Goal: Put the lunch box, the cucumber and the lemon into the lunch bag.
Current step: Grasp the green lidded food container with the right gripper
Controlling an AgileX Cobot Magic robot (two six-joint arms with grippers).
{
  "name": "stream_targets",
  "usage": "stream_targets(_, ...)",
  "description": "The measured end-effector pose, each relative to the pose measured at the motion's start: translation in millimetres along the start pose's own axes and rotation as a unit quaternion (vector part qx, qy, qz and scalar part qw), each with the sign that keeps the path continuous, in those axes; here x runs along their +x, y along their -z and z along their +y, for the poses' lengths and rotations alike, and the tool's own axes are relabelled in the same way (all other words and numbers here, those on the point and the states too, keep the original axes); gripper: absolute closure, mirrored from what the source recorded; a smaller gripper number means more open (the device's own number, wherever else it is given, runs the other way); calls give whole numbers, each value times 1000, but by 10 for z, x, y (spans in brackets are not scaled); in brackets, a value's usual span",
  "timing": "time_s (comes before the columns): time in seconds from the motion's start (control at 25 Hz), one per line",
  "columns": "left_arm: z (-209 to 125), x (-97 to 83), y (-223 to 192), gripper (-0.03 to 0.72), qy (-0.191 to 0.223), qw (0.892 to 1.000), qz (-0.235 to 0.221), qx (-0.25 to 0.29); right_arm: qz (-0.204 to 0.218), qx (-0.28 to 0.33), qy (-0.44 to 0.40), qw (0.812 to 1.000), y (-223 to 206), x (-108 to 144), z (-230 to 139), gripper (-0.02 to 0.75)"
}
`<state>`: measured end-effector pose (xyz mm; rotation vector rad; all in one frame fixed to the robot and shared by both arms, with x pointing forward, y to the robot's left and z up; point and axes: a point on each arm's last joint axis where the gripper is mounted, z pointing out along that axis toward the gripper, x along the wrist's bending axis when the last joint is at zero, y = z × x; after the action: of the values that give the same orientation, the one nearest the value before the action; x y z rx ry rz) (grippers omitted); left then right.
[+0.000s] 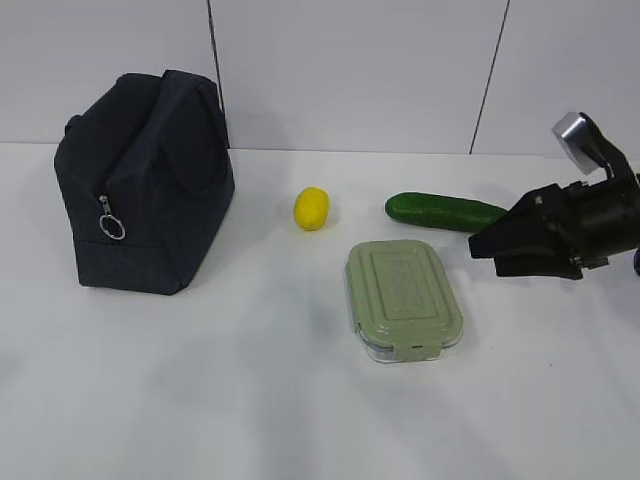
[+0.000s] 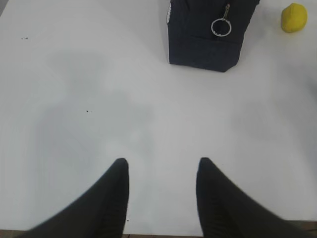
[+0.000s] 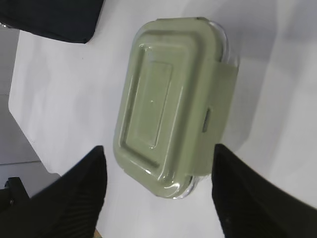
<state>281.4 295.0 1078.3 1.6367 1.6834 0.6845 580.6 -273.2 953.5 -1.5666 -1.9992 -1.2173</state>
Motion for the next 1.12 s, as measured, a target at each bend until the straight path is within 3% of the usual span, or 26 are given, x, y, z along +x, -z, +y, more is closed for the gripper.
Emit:
stream_targets(0.24, -2, -6, -6, 369, 2, 1000, -3, 4, 18, 2, -46, 999, -193, -230, -30, 135)
stream_targets(0.56, -44, -3, -5, 368, 2, 1000, -1, 27, 67, 6, -81, 994, -391, -459, 88, 125)
stream_targets(0.84, -58, -3, -4, 368, 2, 999, -1, 35, 53, 31, -71, 996, -480, -669, 293, 134)
stream_targets(1.12, -59, -9, -4, 368, 4, 999, -5, 36, 46, 46, -79, 995, -480, -687, 290, 143)
